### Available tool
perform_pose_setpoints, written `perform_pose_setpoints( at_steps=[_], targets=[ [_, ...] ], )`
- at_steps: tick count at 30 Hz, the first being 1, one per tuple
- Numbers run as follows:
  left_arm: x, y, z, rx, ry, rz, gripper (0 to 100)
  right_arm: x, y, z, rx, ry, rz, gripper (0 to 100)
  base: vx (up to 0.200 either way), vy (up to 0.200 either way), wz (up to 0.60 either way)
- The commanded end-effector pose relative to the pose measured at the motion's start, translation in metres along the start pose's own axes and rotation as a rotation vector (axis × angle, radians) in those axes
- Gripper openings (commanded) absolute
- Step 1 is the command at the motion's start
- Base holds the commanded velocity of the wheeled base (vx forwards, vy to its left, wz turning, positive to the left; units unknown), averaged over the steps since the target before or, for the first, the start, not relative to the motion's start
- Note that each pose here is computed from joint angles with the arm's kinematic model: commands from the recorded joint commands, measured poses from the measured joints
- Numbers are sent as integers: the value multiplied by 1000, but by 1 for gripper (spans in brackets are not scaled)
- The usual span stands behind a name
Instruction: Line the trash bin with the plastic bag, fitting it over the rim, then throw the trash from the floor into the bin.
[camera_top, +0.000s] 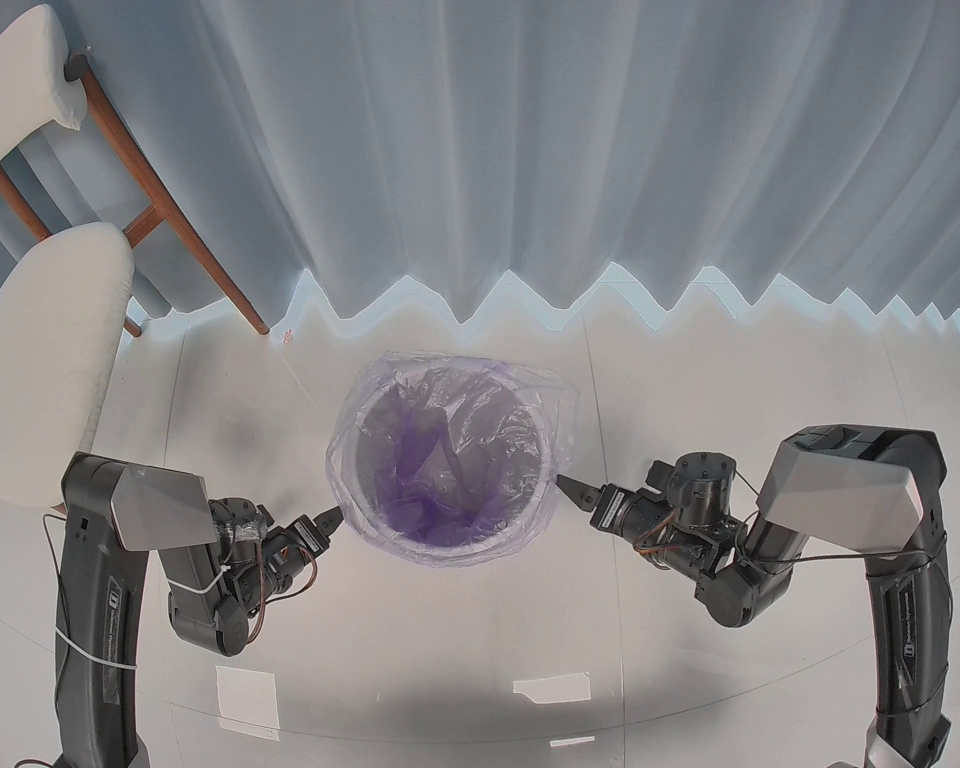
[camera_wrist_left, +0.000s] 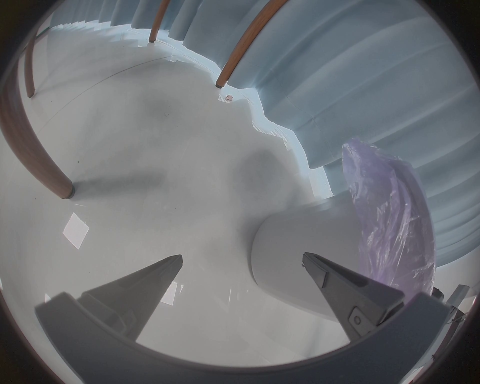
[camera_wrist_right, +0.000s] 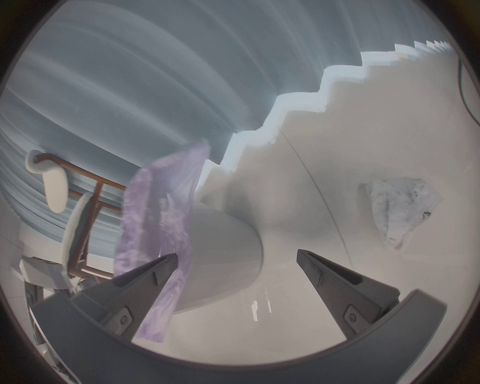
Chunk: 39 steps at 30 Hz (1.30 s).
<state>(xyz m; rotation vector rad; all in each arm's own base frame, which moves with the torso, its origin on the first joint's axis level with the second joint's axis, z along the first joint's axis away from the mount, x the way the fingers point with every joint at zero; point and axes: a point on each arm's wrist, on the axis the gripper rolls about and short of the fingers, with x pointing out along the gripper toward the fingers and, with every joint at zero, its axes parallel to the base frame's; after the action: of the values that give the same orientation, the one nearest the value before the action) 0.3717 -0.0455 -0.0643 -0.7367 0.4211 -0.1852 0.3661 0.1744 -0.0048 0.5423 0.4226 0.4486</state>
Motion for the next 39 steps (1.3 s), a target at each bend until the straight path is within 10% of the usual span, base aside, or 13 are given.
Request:
perform_pose_setpoints(
  at_steps=[1,12,22,39],
  targets=[
    [0,0,-1,0,2,0,100,26,-29,5,-5,21,-83,100,0,0,0],
    [0,0,-1,3,3,1,100,38,-56,1,-76,66,-242,100,0,0,0],
    [1,0,-2,9,5,1,100,-64,-2,-29,-70,96,22,100,0,0,0],
    [1,0,-2,11,5,1,100,-40,24,-29,-100,24,139,100,0,0,0]
  ],
)
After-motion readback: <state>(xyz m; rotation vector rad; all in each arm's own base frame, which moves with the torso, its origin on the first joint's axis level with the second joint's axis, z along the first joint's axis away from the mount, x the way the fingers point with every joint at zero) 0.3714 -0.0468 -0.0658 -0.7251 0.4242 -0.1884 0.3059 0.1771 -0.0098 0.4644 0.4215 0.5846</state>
